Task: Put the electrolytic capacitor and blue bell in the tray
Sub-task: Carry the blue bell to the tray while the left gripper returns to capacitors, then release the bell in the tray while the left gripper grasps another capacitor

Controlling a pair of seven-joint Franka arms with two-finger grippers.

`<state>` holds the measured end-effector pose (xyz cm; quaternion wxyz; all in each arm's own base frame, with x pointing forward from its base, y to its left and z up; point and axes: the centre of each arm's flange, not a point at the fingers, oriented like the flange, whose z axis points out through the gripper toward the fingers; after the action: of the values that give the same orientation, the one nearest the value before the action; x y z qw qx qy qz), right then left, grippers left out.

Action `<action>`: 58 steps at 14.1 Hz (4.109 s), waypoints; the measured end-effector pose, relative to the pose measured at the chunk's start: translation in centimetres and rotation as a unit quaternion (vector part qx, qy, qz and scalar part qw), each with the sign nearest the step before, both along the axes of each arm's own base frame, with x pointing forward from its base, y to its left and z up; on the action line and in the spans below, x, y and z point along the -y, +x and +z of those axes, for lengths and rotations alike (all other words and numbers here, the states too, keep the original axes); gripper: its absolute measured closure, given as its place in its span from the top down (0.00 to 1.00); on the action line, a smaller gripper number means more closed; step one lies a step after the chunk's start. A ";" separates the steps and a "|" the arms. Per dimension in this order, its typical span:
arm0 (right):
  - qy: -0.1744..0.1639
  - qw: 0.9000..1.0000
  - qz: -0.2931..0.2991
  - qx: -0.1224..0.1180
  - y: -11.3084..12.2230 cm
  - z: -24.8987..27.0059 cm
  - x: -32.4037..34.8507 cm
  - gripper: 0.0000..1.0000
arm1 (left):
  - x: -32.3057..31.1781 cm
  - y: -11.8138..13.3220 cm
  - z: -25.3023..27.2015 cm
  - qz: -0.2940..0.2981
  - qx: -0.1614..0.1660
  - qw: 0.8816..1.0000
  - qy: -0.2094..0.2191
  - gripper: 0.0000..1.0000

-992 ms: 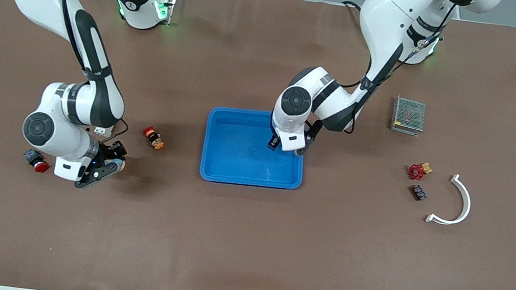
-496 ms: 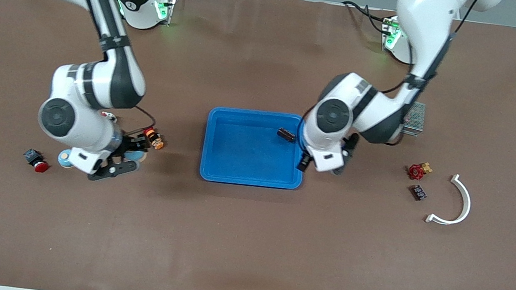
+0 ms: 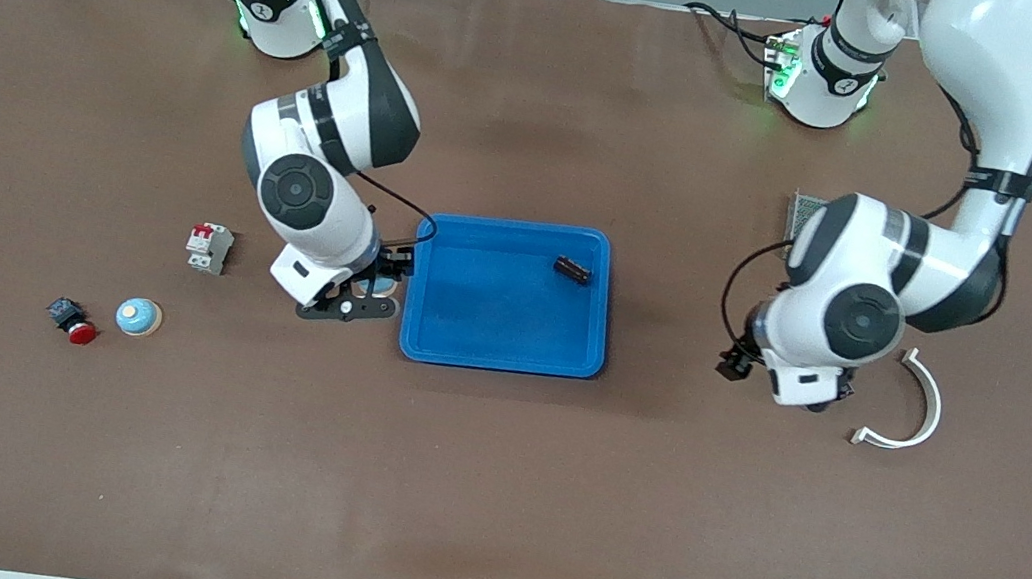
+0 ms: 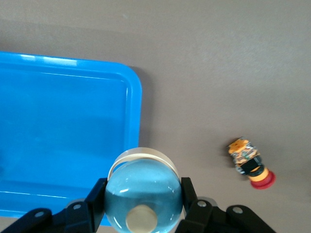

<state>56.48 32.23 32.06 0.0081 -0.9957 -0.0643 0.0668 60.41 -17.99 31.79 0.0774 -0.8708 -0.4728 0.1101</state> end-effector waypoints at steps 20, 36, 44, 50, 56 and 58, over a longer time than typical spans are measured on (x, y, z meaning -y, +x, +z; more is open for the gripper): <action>0.012 0.997 -0.057 0.059 -9.4 -9.5 -9.2 0.65 | -14.2 1.4 -11.3 -0.112 0.031 0.993 0.024 0.58; 0.009 0.997 -0.049 0.063 -11.1 -12.8 -10.9 0.67 | -16.1 0.8 -13.7 -0.141 0.037 0.988 0.048 0.34; 0.007 0.997 -0.047 0.060 -11.0 -12.0 -11.0 1.00 | -12.8 2.2 -11.1 -0.112 0.071 0.991 0.033 0.34; 0.000 1.000 0.018 0.021 -5.2 -2.0 -2.4 1.00 | -8.3 3.1 -8.6 -0.072 0.078 0.994 0.009 0.34; 0.030 0.991 0.131 0.022 1.4 2.2 13.1 1.00 | -2.6 2.2 -7.7 -0.035 0.082 0.996 -0.005 0.34; 0.038 0.984 0.171 0.022 2.6 2.0 18.0 1.00 | -0.6 1.8 -7.1 -0.030 0.083 0.996 -0.012 0.34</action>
<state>59.08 14.20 34.05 0.0333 -0.9702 -0.2362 0.0425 62.19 -17.44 24.68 0.0308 -0.8915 -0.4501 0.0407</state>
